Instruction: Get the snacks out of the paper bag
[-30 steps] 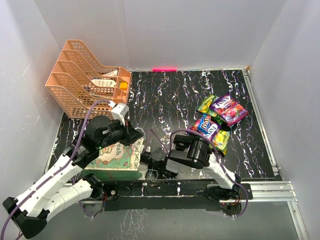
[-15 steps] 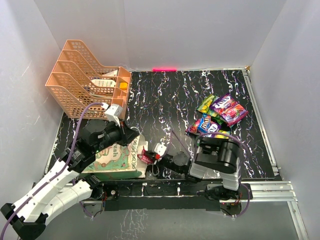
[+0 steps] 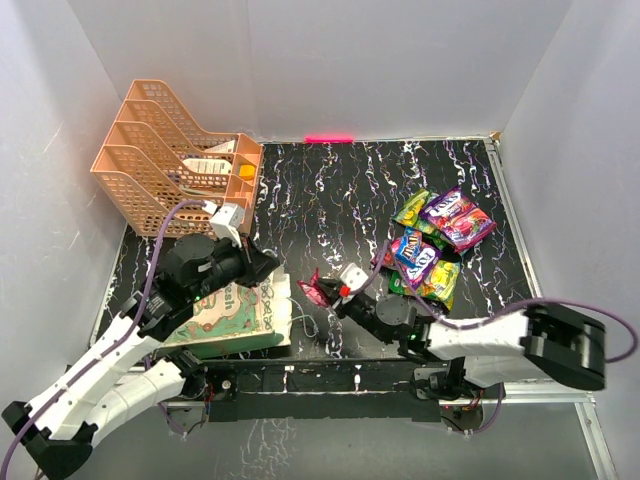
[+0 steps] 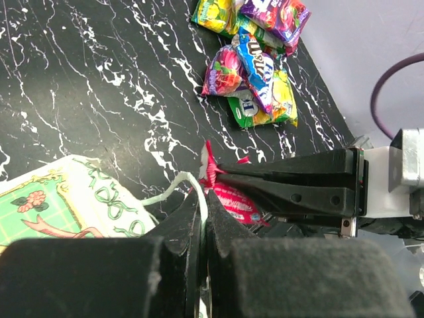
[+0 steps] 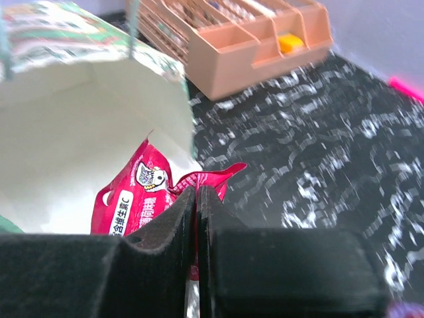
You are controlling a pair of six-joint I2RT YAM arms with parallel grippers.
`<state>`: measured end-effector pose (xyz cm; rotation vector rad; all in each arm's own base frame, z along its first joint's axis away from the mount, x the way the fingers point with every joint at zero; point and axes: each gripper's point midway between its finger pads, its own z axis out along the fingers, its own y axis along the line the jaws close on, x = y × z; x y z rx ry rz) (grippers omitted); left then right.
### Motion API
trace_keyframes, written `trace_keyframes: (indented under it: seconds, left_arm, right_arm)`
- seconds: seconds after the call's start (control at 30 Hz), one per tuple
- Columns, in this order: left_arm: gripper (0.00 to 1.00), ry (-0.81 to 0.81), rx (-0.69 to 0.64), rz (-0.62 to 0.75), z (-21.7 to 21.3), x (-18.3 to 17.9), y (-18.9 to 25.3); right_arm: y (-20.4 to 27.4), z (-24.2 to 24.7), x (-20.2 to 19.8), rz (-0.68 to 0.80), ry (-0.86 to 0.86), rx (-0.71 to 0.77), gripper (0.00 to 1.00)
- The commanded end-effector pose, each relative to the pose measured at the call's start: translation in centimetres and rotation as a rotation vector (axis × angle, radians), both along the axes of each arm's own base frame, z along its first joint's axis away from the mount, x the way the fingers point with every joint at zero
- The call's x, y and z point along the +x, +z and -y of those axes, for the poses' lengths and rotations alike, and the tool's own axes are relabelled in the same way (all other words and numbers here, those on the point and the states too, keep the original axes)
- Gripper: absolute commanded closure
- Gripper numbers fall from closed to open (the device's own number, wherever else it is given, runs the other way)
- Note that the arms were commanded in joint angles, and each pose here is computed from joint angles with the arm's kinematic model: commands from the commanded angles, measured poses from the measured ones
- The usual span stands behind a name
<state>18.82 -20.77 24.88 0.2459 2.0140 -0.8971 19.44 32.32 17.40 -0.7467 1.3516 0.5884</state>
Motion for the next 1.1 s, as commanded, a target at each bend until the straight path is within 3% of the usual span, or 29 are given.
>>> trace_keyframes:
  seconds: [0.0,0.13,0.23,0.53,0.83,1.07]
  left_arm:
    - [1.0,0.001,-0.063,0.071,0.9,0.9,4.1]
    - [1.0,-0.041,-0.127,0.108,2.3,1.3,6.7]
    - [1.0,-0.109,-0.19,0.13,4.0,1.3,9.0]
    - [1.0,-0.151,-0.285,0.207,5.0,1.3,15.2]
    - [1.0,0.127,-0.168,0.139,-1.1,1.3,8.7]
    - [1.0,0.354,-0.052,0.111,-5.4,2.6,5.9]
  right_arm:
    - [-1.4,5.3,1.3,-0.182,-0.252,-0.122,0.93]
    - [2.6,10.0,2.2,-0.276,-0.495,-0.067,0.93]
    - [6.4,12.7,3.0,-0.268,-0.64,-0.029,0.93]
    - [11.4,16.3,6.7,-0.218,-0.85,-0.02,0.93]
    - [12.9,18.9,9.4,-0.254,-0.951,0.011,0.93]
    - [10.1,20.7,10.5,-0.338,-1.041,0.043,0.93]
